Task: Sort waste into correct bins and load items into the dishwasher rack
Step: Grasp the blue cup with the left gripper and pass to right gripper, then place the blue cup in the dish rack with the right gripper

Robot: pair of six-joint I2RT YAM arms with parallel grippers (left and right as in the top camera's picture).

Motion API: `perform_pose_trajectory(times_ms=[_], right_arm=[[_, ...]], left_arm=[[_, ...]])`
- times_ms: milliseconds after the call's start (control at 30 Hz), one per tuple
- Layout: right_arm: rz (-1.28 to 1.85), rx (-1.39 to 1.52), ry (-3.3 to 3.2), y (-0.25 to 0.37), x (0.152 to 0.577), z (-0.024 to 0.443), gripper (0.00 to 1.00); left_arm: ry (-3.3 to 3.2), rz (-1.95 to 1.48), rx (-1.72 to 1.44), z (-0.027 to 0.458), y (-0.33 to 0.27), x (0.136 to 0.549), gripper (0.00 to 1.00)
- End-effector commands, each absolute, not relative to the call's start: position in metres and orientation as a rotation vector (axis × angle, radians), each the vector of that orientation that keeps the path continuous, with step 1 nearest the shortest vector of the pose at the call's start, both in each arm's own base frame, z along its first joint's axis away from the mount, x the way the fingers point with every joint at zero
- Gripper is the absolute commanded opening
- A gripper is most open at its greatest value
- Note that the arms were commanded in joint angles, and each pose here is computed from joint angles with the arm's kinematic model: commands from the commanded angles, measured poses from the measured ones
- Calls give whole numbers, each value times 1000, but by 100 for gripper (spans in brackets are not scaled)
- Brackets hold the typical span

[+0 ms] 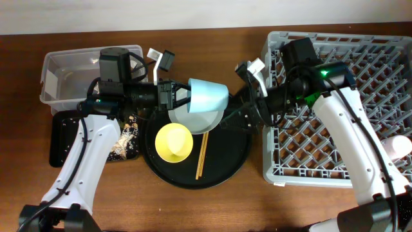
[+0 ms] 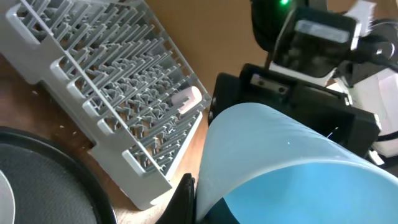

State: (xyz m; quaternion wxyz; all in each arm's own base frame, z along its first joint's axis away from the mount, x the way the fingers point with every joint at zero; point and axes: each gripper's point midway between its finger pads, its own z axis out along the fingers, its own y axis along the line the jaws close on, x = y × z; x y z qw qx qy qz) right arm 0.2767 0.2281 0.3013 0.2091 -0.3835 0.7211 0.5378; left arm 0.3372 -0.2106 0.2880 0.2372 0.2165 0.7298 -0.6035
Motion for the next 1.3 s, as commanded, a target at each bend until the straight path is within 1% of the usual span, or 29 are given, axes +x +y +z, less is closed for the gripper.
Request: perform_pose_trajectory(times_ms=[0,167,400,533,667,733,767,800,833,900,933,967,1000,1033,1067,1100,1133,1200,1267], right_arm=[[1465,-1147,1828,234,283,318,96],[1386,-1186,1758,236,295,321,96],[1411,-1245,1705,252,285,324,95],[1407,-1250,1698,253,285,325,85],[1406,-1250,1698,253,285,325,70],[1407,-1249,1699,253,285,325,68],[1407,-1249,1699,253,285,325,66],[1404,-1249,1703,252,285,324,64],[1392,-1247,1724,252,286,321,64],[1351,-1241,1790,249,288,312,63],[1302,-1230,1866,245,291,302,60],[1254,-1216,1942,241,293,292,57],[1180,-1173,2056,234,299,280,53],[1095,-1088,2191,222,308,267,50],[1016,-990,2308,209,316,256,48],[916,-864,2430,186,326,246,48],[824,-724,2534,160,333,239,45],[726,-548,2627,127,341,235,44],[502,-189,2731,53,354,233,44]], left_arm=[[2021,-1678,581,287,-212,335,0],[1959,-1802,648,299,-214,320,0],[1958,-1820,680,299,-223,314,0],[1959,-1822,684,299,-224,313,0],[1959,-1821,684,299,-224,313,0],[1960,-1818,682,299,-224,313,1],[1962,-1814,681,299,-224,314,4],[1972,-1797,671,297,-224,316,15],[1995,-1755,646,293,-223,321,28],[2065,-1644,574,279,-221,334,39],[2130,-1547,504,267,-217,345,42],[2198,-1447,432,253,-210,354,43],[2292,-1307,333,234,-199,364,48],[2365,-1188,260,218,-187,370,49],[2423,-1086,211,205,-175,372,52],[2494,-971,140,191,-159,373,56],[2546,-870,102,180,-146,371,57],[2619,-702,26,167,-121,367,58],[2685,-450,-59,158,-88,358,59]])
